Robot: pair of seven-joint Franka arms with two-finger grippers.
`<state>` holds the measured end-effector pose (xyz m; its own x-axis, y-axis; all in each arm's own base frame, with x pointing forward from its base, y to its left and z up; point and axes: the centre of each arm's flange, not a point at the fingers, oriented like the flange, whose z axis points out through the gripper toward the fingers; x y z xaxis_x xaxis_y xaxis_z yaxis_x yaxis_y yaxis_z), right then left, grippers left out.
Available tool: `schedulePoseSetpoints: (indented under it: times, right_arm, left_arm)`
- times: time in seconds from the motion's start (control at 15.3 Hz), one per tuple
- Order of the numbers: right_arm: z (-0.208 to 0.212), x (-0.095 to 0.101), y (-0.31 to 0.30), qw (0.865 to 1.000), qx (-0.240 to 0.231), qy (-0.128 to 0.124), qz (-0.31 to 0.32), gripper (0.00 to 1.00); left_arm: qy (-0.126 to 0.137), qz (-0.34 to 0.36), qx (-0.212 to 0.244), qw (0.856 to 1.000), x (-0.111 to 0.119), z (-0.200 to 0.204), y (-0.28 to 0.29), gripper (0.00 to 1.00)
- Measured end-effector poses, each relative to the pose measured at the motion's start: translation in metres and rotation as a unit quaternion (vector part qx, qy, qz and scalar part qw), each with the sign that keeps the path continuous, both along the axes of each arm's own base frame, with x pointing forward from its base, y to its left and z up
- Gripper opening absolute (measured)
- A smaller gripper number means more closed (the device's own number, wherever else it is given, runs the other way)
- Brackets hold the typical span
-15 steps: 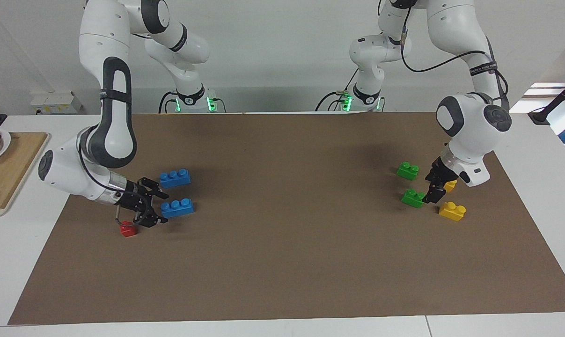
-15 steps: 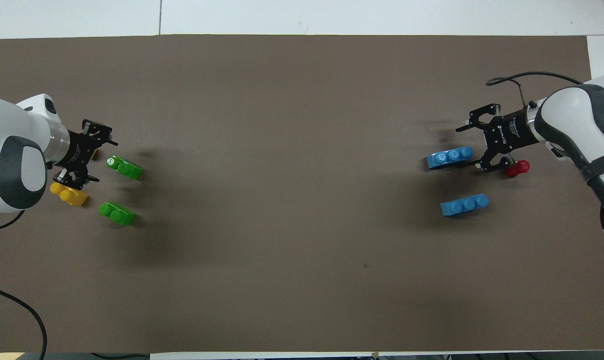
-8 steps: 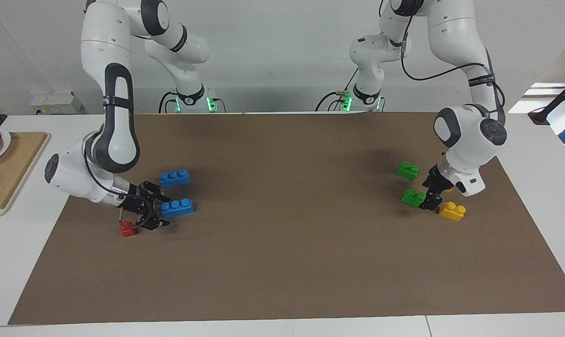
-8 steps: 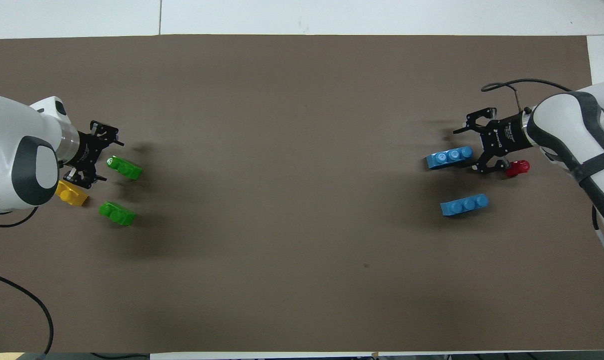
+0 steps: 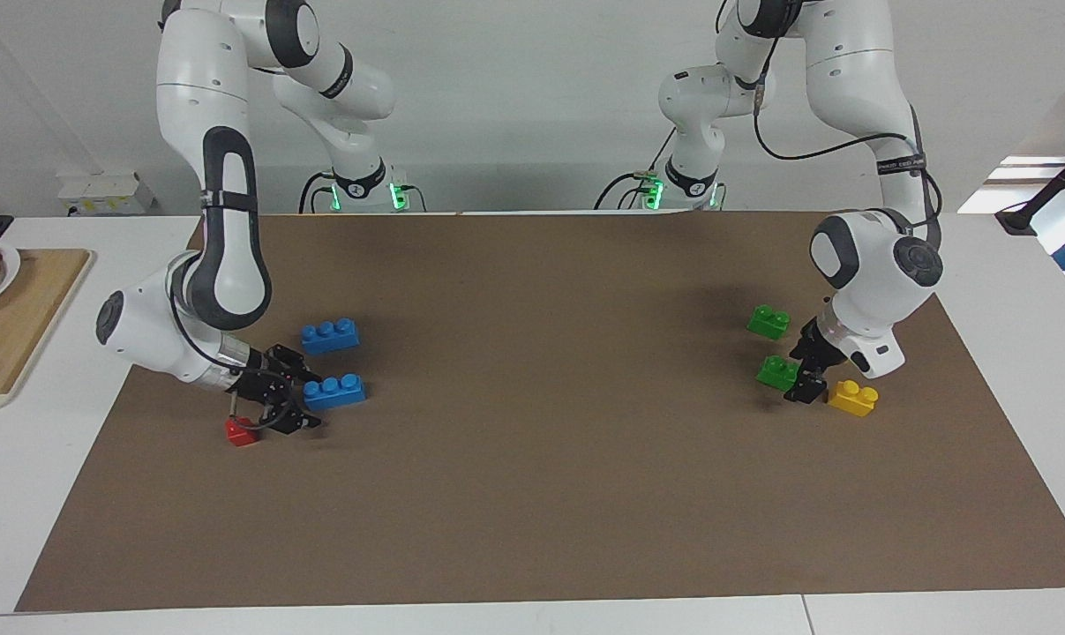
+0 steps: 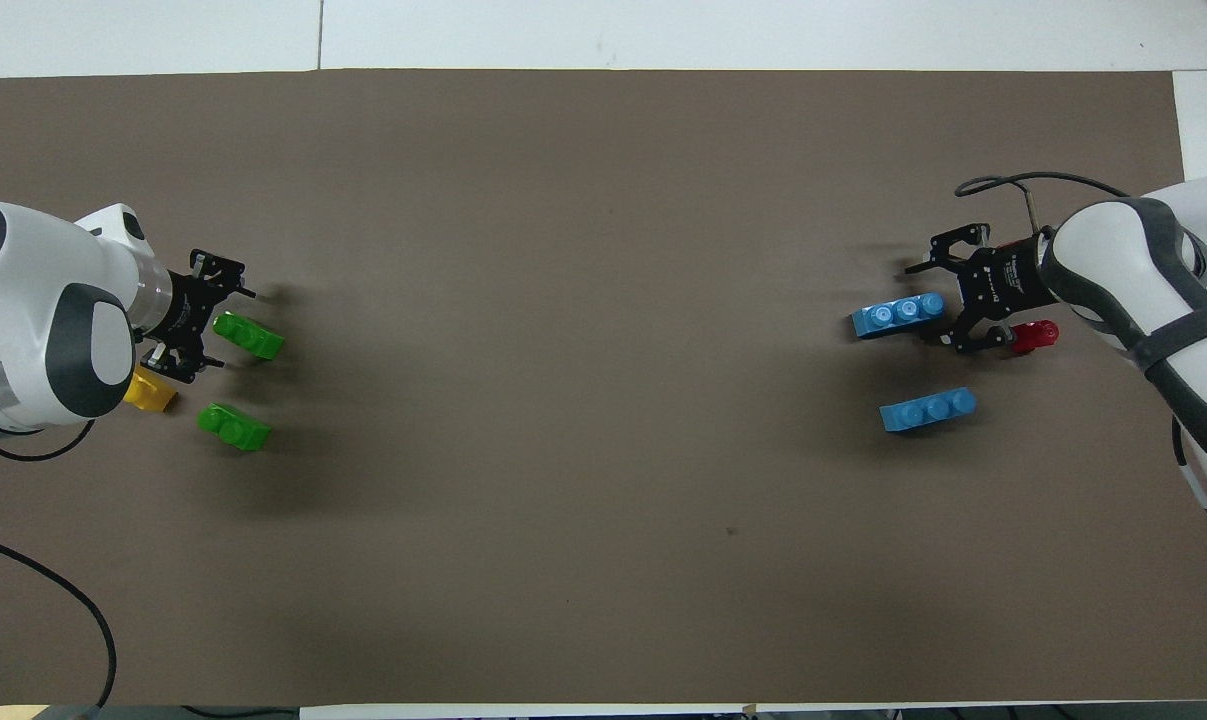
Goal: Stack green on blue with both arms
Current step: 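Close the left gripper on the green brick while the right gripper grasps the blue brick, then carry the blue brick to the table centre while the left gripper lifts the green brick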
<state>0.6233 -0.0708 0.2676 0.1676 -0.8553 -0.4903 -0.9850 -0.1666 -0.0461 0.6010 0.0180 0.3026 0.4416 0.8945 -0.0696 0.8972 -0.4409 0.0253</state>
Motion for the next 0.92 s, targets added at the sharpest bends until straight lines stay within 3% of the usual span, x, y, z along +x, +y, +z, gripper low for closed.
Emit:
schedulePoseSetpoints:
  times: [0.07, 0.2, 0.26, 0.33, 0.39, 0.46, 0.52, 0.72, 0.92]
  right_arm:
    - [0.000, 0.000, 0.000, 1.000, 0.000, -0.001, 0.000, 0.87]
    - [0.000, 0.000, 0.000, 1.000, -0.001, -0.001, -0.001, 0.67]
    - [0.001, 0.000, 0.000, 1.000, -0.001, -0.003, 0.002, 0.55]
    - [0.002, 0.001, 0.000, 1.000, 0.000, -0.011, 0.014, 0.42]
    - [0.003, 0.001, 0.000, 0.999, 0.001, -0.022, 0.033, 0.35]
    - [0.003, 0.001, 0.001, 0.998, 0.002, -0.033, 0.052, 0.35]
    - [0.004, 0.001, 0.001, 0.997, 0.002, -0.040, 0.064, 0.35]
    - [0.014, 0.007, 0.012, 0.998, 0.008, -0.030, 0.058, 0.35]
    - [0.063, 0.023, 0.052, 0.999, 0.016, -0.019, 0.040, 0.35]
  left_arm:
    - [-0.001, 0.001, 0.000, 1.000, -0.001, -0.002, 0.000, 0.93]
    - [-0.001, 0.004, 0.000, 1.000, -0.002, -0.004, -0.001, 0.70]
    - [-0.002, 0.006, 0.000, 1.000, -0.003, -0.005, -0.001, 0.70]
    - [-0.003, 0.007, 0.000, 1.000, -0.002, -0.005, -0.002, 0.64]
    - [-0.004, 0.007, 0.000, 1.000, -0.002, -0.005, -0.002, 0.52]
    - [-0.005, 0.006, 0.000, 1.000, -0.002, -0.004, -0.003, 0.40]
    - [-0.005, 0.005, 0.000, 1.000, -0.002, -0.003, -0.005, 0.34]
    - [-0.007, 0.002, 0.000, 1.000, -0.001, -0.003, -0.008, 0.34]
    - [-0.018, 0.002, 0.001, 1.000, 0.004, 0.010, -0.008, 0.34]
